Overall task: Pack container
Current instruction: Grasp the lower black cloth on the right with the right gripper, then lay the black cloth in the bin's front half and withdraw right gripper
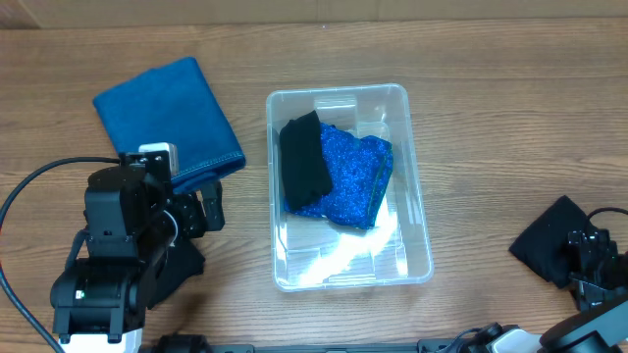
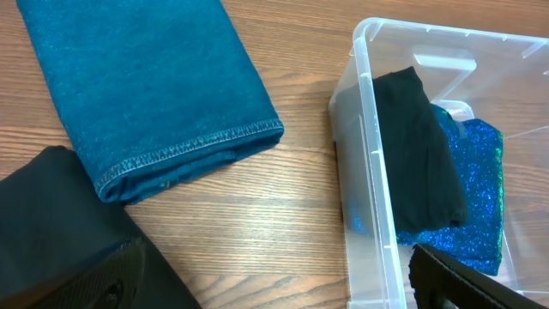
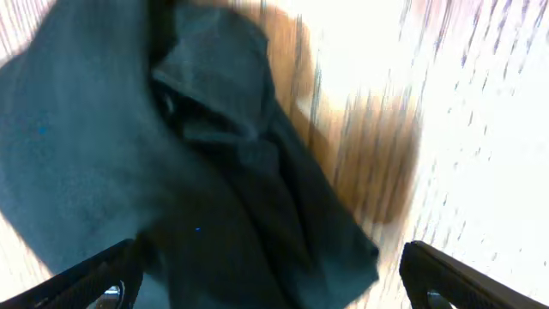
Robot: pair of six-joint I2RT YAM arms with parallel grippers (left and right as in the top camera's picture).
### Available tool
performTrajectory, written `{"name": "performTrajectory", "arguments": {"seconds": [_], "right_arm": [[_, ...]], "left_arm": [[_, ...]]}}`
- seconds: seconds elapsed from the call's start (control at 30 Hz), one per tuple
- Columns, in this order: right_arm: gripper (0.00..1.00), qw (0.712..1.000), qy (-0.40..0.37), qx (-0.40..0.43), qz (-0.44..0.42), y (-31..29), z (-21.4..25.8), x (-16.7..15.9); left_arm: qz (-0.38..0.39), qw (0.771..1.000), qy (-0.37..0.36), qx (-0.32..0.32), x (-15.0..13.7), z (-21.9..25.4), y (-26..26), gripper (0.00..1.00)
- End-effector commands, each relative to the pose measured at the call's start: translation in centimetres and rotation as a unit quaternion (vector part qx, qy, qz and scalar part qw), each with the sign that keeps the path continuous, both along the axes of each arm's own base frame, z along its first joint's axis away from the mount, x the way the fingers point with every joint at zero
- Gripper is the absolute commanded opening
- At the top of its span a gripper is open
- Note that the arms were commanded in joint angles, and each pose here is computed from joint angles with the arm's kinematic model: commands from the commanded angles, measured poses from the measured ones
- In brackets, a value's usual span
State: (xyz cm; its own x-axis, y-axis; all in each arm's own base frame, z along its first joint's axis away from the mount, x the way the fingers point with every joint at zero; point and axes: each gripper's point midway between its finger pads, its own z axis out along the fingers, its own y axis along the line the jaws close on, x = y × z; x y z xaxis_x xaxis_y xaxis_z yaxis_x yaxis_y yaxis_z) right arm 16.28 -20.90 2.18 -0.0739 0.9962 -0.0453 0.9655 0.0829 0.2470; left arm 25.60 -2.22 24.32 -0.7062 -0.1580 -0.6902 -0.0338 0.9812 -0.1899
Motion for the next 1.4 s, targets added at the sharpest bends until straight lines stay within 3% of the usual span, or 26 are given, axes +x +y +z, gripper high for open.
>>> {"name": "performTrajectory", "arguments": {"seconds": [0.0, 0.17, 0.23, 0.33, 0.47, 0.53, 0.67, 0.77, 0.87, 1.03, 1.2, 1.23, 1.3, 1.33, 1.37], "right_arm": [[1.0, 1.0, 0.004, 0.001, -0.014, 0.8, -1.4, -0.8], [1.0, 0.993, -0.105, 0.045, 0.01, 3.5, -2.5, 2.2], [0.87, 0.988, -0.136, 0.06, 0.029, 4.2, -2.0, 3.1], [0.76, 0.988, -0.137, 0.068, 0.028, 4.6, -2.0, 3.0], [0.4, 0.988, -0.139, 0.064, 0.029, 4.4, -1.9, 3.2], [0.35, 0.984, -0.162, 0.062, 0.048, 4.5, -1.5, 3.9], [0.19, 0.946, -0.291, 0.076, 0.12, 5.4, 2.8, 8.2], [0.13, 0.894, -0.382, 0.086, 0.22, 7.9, 9.1, 13.0], [0.13, 0.796, -0.47, 0.086, 0.373, 14.3, 17.2, 16.9], [0.08, 0.664, -0.483, 0.046, 0.569, 26.7, 24.2, 17.0], [0.04, 0.575, -0.36, -0.033, 0.734, 35.8, 21.9, 13.3], [0.04, 0.537, -0.334, -0.04, 0.774, 37.5, 20.9, 11.6], [0.04, 0.499, -0.299, -0.047, 0.812, 38.6, 19.4, 9.9], [0.04, 0.458, -0.267, -0.043, 0.847, 39.3, 17.8, 8.4], [0.04, 0.439, -0.257, -0.031, 0.86, 40.1, 17.0, 7.8]], "left_arm": [[-0.006, 1.0, -0.015, 0.004, 0.2, 1.1, 0.1, 1.0], [-0.006, 1.0, -0.014, 0.004, 0.2, 1.0, 0.1, 1.0], [-0.006, 1.0, -0.014, 0.004, 0.2, 1.0, 0.1, 1.0], [-0.006, 1.0, -0.013, 0.004, 0.2, 1.0, 0.0, 1.0], [-0.006, 1.0, -0.013, 0.004, 0.1, 1.0, 0.1, 1.0], [-0.006, 1.0, -0.013, 0.004, 0.1, 1.0, 0.1, 1.0], [-0.006, 1.0, -0.013, 0.004, 0.1, 1.0, 0.1, 1.0], [-0.006, 1.0, -0.013, 0.004, 0.1, 1.0, 0.1, 1.0], [-0.006, 1.0, -0.013, 0.004, 0.1, 1.0, 0.1, 1.0], [-0.006, 1.0, -0.013, 0.004, 0.1, 1.0, 0.1, 1.0], [-0.006, 1.0, -0.013, 0.004, 0.1, 1.0, 0.1, 1.0], [-0.006, 1.0, -0.013, 0.004, 0.1, 1.0, 0.1, 1.0], [-0.006, 1.0, -0.013, 0.004, 0.1, 1.0, 0.1, 1.0], [-0.006, 1.0, -0.013, 0.004, 0.1, 1.0, 0.1, 1.0], [-0.006, 1.0, -0.013, 0.004, 0.1, 1.0, 0.1, 1.0]]}}
